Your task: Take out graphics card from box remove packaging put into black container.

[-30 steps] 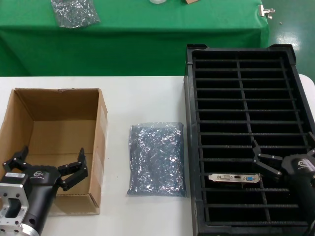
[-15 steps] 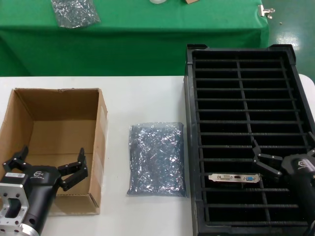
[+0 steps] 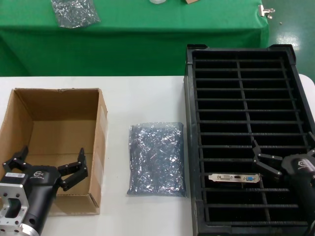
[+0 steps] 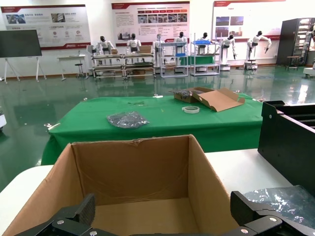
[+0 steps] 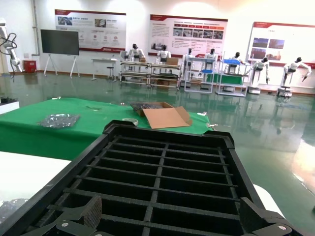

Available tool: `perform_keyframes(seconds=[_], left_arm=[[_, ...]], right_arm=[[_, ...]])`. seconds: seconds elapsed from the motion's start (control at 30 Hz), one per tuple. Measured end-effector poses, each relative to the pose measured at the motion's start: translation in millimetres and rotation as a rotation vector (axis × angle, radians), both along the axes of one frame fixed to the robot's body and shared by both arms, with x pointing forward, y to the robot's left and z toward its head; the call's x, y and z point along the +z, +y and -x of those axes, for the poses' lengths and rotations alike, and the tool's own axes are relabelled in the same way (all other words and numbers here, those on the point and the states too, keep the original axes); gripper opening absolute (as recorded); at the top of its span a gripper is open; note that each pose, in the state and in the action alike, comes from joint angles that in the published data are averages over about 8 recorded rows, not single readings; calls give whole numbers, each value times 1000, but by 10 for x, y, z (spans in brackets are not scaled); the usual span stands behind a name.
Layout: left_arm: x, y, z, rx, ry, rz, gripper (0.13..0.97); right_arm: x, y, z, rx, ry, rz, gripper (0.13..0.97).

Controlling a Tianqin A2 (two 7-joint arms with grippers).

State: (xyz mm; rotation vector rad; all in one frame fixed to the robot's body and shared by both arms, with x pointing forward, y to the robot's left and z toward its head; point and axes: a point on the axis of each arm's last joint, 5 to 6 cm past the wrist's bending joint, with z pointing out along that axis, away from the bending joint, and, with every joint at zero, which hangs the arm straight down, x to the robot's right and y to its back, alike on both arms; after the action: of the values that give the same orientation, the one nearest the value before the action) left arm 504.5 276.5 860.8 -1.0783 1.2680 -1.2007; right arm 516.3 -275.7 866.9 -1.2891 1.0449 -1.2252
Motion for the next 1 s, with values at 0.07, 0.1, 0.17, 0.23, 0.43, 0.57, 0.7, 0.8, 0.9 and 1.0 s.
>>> perform_keyframes(seconds=[0.07, 0.1, 0.17, 0.23, 0.43, 0.57, 0.7, 0.8, 0.9, 1.0], left_arm=[[0, 0, 0, 0, 0, 0, 966], [0, 0, 0, 0, 0, 0, 966], [0, 0, 0, 0, 0, 0, 966], [0, 0, 0, 0, 0, 0, 966], [0, 0, 0, 0, 0, 0, 966], [0, 0, 0, 0, 0, 0, 966], [0, 0, 0, 0, 0, 0, 966], [0, 0, 0, 0, 0, 0, 966], [0, 0, 0, 0, 0, 0, 966], [0, 0, 0, 0, 0, 0, 966]], right_arm=[[0, 0, 0, 0, 0, 0, 966], [0, 0, 0, 0, 0, 0, 966], [0, 0, 0, 0, 0, 0, 966], [0, 0, 0, 0, 0, 0, 966], [0, 0, 0, 0, 0, 0, 966], [0, 0, 0, 0, 0, 0, 966], [0, 0, 0, 0, 0, 0, 966], [0, 0, 0, 0, 0, 0, 966], [0, 0, 0, 0, 0, 0, 966], [0, 0, 0, 0, 0, 0, 966]])
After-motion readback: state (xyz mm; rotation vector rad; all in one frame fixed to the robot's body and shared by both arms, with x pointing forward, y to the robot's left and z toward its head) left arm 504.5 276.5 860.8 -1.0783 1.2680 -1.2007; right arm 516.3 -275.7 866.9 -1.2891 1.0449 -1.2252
